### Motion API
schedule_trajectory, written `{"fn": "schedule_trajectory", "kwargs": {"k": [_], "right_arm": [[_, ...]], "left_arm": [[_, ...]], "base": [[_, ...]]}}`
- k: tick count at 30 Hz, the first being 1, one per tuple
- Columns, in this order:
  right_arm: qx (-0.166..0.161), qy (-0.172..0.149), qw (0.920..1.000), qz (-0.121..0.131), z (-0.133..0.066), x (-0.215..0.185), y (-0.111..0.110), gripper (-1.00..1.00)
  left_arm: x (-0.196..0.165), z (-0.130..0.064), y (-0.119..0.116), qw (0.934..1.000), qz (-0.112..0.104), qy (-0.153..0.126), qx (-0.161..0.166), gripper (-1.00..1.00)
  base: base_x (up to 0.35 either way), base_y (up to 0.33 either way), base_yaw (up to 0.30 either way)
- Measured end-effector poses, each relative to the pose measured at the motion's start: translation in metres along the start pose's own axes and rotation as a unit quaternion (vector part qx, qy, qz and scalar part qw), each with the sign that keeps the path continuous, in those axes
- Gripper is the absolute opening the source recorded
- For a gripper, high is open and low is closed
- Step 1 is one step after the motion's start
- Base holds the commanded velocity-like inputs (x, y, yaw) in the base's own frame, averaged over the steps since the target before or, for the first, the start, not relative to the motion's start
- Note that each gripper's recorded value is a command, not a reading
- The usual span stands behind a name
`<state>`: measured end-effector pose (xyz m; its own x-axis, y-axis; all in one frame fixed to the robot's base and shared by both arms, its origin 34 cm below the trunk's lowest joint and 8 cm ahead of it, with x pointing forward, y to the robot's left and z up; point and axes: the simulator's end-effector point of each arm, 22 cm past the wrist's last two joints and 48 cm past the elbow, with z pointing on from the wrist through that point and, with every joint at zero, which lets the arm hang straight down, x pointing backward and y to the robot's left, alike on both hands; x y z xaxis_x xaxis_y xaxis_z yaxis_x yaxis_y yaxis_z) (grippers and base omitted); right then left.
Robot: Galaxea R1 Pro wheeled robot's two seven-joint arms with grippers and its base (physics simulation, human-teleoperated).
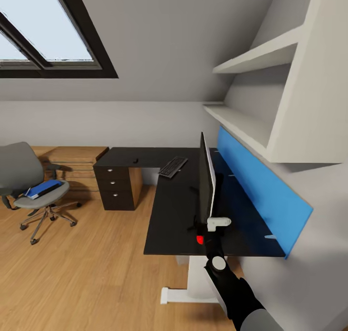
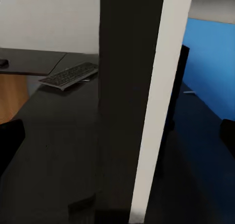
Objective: In the bedroom, organize the workspace by keeping the computer under the desk, ensuring the monitor is on the desk, placing the keyboard on the desk next to the monitor, placing the mouse on the desk next to the keyboard, moving the folder from the swivel chair onto the desk next to the mouse, stacking the notebook on top of the folder with the pen on top of the notebook, and positioning the swivel chair next to the desk.
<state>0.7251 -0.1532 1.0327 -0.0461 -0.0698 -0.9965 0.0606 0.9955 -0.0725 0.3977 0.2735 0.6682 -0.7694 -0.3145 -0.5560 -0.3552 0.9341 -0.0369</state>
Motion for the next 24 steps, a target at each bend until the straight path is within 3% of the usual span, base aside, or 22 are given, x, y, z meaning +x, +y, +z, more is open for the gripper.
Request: {"fn": "schedule_trajectory", "kwargs": {"k": [10, 24], "right_arm": [[0.000, 0.000, 1.0000, 0.000, -0.0001, 0.0000, 0.0002, 1.00], [0.000, -0.001, 1.0000, 0.000, 0.0001, -0.0005, -0.0003, 1.00]], "left_arm": [[0.0001, 0.0000, 0.0000, 1.0000, 0.000, 0.000, 0.000, 1.00], [0.0000, 0.0000, -0.0001, 1.0000, 0.000, 0.000, 0.000, 1.00]], "base": [[0.005, 0.028, 0.000], [0.108, 0.001, 0.000]]}}
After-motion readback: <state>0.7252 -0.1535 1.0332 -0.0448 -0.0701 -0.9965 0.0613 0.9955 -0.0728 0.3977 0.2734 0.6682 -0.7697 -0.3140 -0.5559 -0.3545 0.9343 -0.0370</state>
